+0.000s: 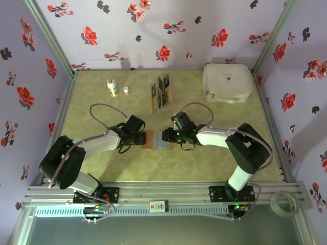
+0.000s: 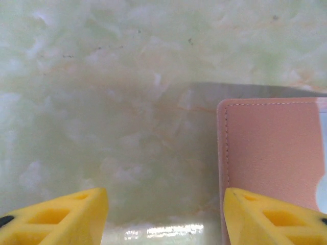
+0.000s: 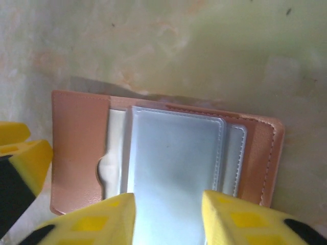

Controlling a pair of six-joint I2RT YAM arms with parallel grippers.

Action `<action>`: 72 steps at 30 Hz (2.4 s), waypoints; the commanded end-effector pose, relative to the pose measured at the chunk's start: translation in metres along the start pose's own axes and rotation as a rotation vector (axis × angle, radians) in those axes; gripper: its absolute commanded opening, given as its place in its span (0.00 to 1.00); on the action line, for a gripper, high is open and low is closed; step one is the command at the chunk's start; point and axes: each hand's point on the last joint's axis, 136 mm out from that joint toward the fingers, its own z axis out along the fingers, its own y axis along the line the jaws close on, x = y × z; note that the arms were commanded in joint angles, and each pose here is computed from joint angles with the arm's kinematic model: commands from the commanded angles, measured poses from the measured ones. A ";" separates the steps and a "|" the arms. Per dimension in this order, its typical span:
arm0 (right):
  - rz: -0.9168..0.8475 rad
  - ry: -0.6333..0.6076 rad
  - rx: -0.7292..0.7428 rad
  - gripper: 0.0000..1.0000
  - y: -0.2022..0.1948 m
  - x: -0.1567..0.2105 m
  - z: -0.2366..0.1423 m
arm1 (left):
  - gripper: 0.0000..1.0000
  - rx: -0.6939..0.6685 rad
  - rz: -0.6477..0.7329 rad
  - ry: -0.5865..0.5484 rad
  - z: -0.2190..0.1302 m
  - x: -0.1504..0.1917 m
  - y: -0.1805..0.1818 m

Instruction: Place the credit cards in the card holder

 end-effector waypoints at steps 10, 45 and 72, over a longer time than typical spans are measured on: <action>-0.059 -0.013 -0.039 0.12 0.031 -0.023 -0.016 | 0.61 0.256 -0.104 -0.157 -0.061 -0.055 -0.048; 0.003 0.013 0.021 0.22 -0.013 -0.023 -0.005 | 0.49 0.182 -0.014 0.047 0.011 0.001 -0.060; -0.009 0.023 -0.010 0.20 0.001 -0.030 0.005 | 0.49 0.160 0.028 0.039 0.020 0.009 -0.059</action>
